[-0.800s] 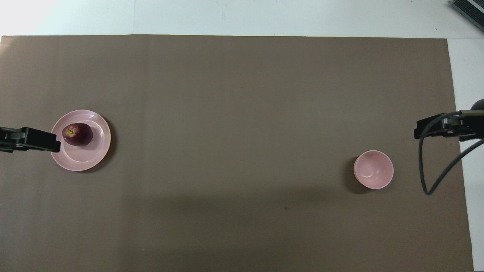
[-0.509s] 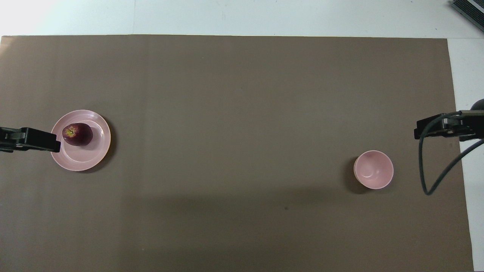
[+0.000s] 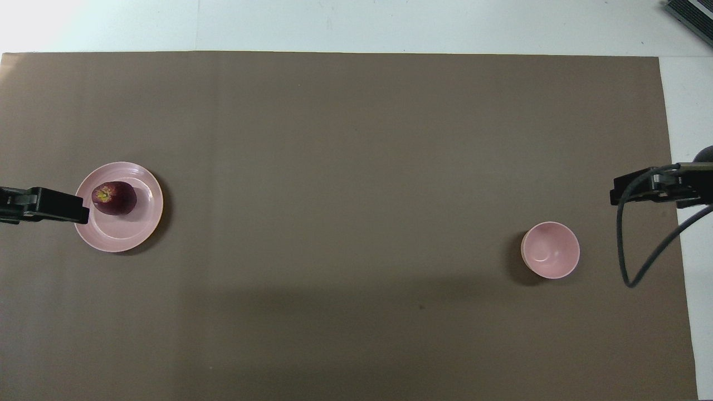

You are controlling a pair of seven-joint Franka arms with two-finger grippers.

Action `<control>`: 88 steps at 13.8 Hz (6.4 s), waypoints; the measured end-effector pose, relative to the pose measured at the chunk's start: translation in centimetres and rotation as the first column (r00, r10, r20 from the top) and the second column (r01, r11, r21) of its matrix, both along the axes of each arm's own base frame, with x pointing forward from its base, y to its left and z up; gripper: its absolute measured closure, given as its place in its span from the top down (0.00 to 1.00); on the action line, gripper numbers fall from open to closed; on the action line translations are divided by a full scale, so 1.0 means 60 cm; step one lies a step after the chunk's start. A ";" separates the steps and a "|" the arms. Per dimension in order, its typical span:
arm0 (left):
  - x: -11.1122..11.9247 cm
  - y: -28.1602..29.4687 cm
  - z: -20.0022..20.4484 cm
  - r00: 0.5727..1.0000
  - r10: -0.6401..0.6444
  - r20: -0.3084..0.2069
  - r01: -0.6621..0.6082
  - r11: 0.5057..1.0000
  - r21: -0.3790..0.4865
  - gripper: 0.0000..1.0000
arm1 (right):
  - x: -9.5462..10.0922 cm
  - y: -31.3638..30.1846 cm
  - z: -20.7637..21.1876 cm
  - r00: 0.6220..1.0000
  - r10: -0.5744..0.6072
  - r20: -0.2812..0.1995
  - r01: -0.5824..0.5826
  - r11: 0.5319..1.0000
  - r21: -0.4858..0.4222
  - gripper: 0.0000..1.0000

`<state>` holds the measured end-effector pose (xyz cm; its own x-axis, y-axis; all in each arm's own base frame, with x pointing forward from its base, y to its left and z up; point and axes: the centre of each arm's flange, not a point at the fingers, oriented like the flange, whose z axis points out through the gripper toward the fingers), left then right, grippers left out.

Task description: Move apple from plate to bowl

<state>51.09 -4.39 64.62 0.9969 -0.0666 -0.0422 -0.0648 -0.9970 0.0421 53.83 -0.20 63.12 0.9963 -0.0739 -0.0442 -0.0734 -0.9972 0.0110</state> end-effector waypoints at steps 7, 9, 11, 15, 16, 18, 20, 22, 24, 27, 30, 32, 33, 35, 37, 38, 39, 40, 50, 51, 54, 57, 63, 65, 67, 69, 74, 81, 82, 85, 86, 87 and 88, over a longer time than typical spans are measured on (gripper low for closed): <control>0.025 0.008 -0.003 0.996 0.013 0.088 -0.012 1.000 -0.008 1.00 | 0.000 -0.006 0.000 1.000 -0.006 0.000 0.006 1.000 0.000 1.00; 0.035 0.026 -0.020 0.995 0.026 0.100 -0.025 1.000 -0.009 1.00 | 0.000 -0.006 0.000 1.000 -0.007 0.000 0.007 1.000 0.000 1.00; 0.053 0.063 -0.054 0.992 0.039 0.120 -0.038 0.999 -0.010 1.00 | 0.000 -0.008 0.000 1.000 -0.009 -0.001 0.009 1.000 0.000 1.00; 0.110 0.191 -0.170 0.989 0.071 0.127 -0.070 0.997 -0.014 1.00 | 0.000 -0.009 0.000 1.000 -0.010 -0.001 0.010 1.000 0.000 1.00; 0.122 0.210 -0.204 0.989 0.080 0.121 -0.079 0.997 -0.017 1.00 | 0.000 -0.010 0.000 1.000 -0.011 -0.001 0.011 1.000 0.000 1.00; 0.143 0.217 -0.283 0.989 0.086 0.123 -0.084 0.996 -0.022 1.00 | 0.000 -0.013 0.000 1.000 -0.015 -0.001 0.015 1.000 0.000 1.00; 0.151 0.212 -0.368 0.990 0.084 0.110 -0.081 0.996 -0.027 1.00 | 0.000 -0.011 0.000 1.000 -0.012 -0.001 0.012 1.000 0.000 1.00; 0.148 0.206 -0.440 0.993 0.080 0.086 -0.077 0.996 -0.033 1.00 | 0.000 -0.009 0.000 1.000 -0.011 -0.001 0.011 1.000 0.000 1.00; 0.137 0.204 -0.478 0.994 0.072 0.076 -0.070 0.997 -0.033 1.00 | -0.001 -0.011 -0.001 1.000 -0.013 -0.003 0.013 1.000 0.000 1.00; 0.130 0.199 -0.495 0.994 0.070 0.087 -0.067 0.997 -0.032 1.00 | -0.001 -0.012 -0.001 1.000 -0.014 -0.005 0.014 1.000 0.000 1.00; 0.122 0.194 -0.515 0.994 0.065 0.089 -0.063 0.998 -0.031 1.00 | -0.002 -0.013 -0.002 1.000 -0.015 -0.010 0.015 1.000 0.000 1.00; 0.119 0.193 -0.521 0.993 0.063 0.096 -0.060 0.998 -0.030 1.00 | -0.002 -0.013 -0.002 1.000 -0.015 -0.011 0.015 1.000 0.000 1.00; 0.120 0.193 -0.520 0.993 0.061 0.100 -0.059 0.998 -0.029 0.98 | -0.002 -0.013 -0.002 1.000 -0.015 -0.011 0.015 1.000 0.000 1.00; 0.121 0.192 -0.519 0.992 0.059 0.107 -0.056 0.998 -0.028 0.86 | -0.002 -0.013 -0.002 1.000 -0.015 -0.011 0.015 1.000 0.000 1.00; 0.122 0.194 -0.516 0.992 0.055 0.113 -0.052 0.998 -0.026 0.69 | -0.003 -0.013 -0.002 1.000 -0.015 -0.011 0.015 1.000 0.000 1.00; 0.122 0.193 -0.516 0.992 0.051 0.113 -0.048 0.999 -0.026 0.69 | -0.003 -0.013 -0.002 1.000 -0.015 -0.012 0.015 1.000 0.000 1.00; 0.122 0.193 -0.516 0.993 0.038 0.114 -0.036 0.999 -0.025 0.69 | -0.003 -0.012 -0.003 1.000 -0.015 -0.013 0.015 1.000 0.000 1.00; 0.122 0.193 -0.515 0.993 0.019 0.117 -0.016 1.000 -0.023 0.69 | -0.003 -0.012 -0.004 1.000 -0.018 -0.014 0.018 1.000 0.000 1.00; 0.172 0.181 -0.364 0.992 0.028 0.121 -0.011 0.989 -0.145 0.67 | -0.011 0.032 -0.082 0.988 -0.129 -0.090 0.143 0.973 0.180 1.00; 0.175 0.174 -0.324 0.991 0.050 0.128 -0.023 0.979 -0.202 0.67 | -0.009 0.039 -0.098 0.984 -0.148 -0.102 0.167 0.961 0.218 1.00; 0.155 0.140 -0.221 0.985 0.095 0.141 -0.036 0.928 -0.372 0.67 | -0.008 0.061 -0.146 0.966 -0.208 -0.156 0.250 0.907 0.340 1.00; 0.126 0.108 -0.165 0.987 0.097 0.130 -0.023 0.878 -0.478 0.67 | -0.007 0.089 -0.179 0.935 -0.285 -0.212 0.349 0.844 0.408 1.00; 0.092 0.012 -0.114 0.996 0.045 0.078 0.020 0.734 -0.679 0.67 | -0.009 0.246 -0.169 0.828 -0.487 -0.278 0.561 0.720 0.408 1.00; 0.080 -0.011 -0.111 0.998 0.017 0.061 0.031 0.713 -0.700 0.67 | -0.011 0.279 -0.162 0.760 -0.561 -0.329 0.650 0.643 0.405 1.00; 0.065 -0.026 -0.118 0.999 0.009 0.043 0.025 0.691 -0.723 0.67 | -0.013 0.309 -0.154 0.680 -0.633 -0.370 0.732 0.557 0.393 1.00; 0.039 -0.060 -0.128 1.000 -0.016 0.024 0.029 0.670 -0.742 0.67 | -0.020 0.361 -0.148 0.584 -0.692 -0.424 0.809 0.452 0.376 1.00; -0.030 -0.166 -0.140 0.997 -0.082 0.012 0.065 0.676 -0.734 0.67 | -0.041 0.489 -0.159 0.294 -0.787 -0.543 0.948 0.168 0.270 1.00; -0.043 -0.273 -0.139 0.996 -0.020 0.083 0.074 0.695 -0.715 0.67 | -0.093 0.564 -0.170 0.287 -0.774 -0.564 0.958 0.226 0.177 1.00; -0.045 -0.281 -0.140 0.997 -0.018 0.081 0.071 0.696 -0.715 0.67 | -0.100 0.569 -0.171 0.293 -0.771 -0.565 0.956 0.243 0.165 1.00; -0.048 -0.288 -0.146 0.997 -0.018 0.070 0.062 0.697 -0.714 0.67 | -0.105 0.572 -0.171 0.279 -0.767 -0.578 0.960 0.239 0.146 1.00; -0.048 -0.288 -0.146 0.998 -0.016 0.069 0.060 0.697 -0.715 0.67 | -0.104 0.571 -0.172 0.250 -0.763 -0.596 0.968 0.217 0.129 1.00; -0.048 -0.287 -0.146 0.998 -0.012 0.067 0.057 0.697 -0.715 0.67 | -0.103 0.571 -0.172 0.222 -0.759 -0.612 0.974 0.195 0.112 1.00; -0.048 -0.287 -0.145 0.998 -0.007 0.063 0.050 0.697 -0.715 0.67 | -0.102 0.570 -0.172 0.196 -0.759 -0.621 0.980 0.171 0.100 1.00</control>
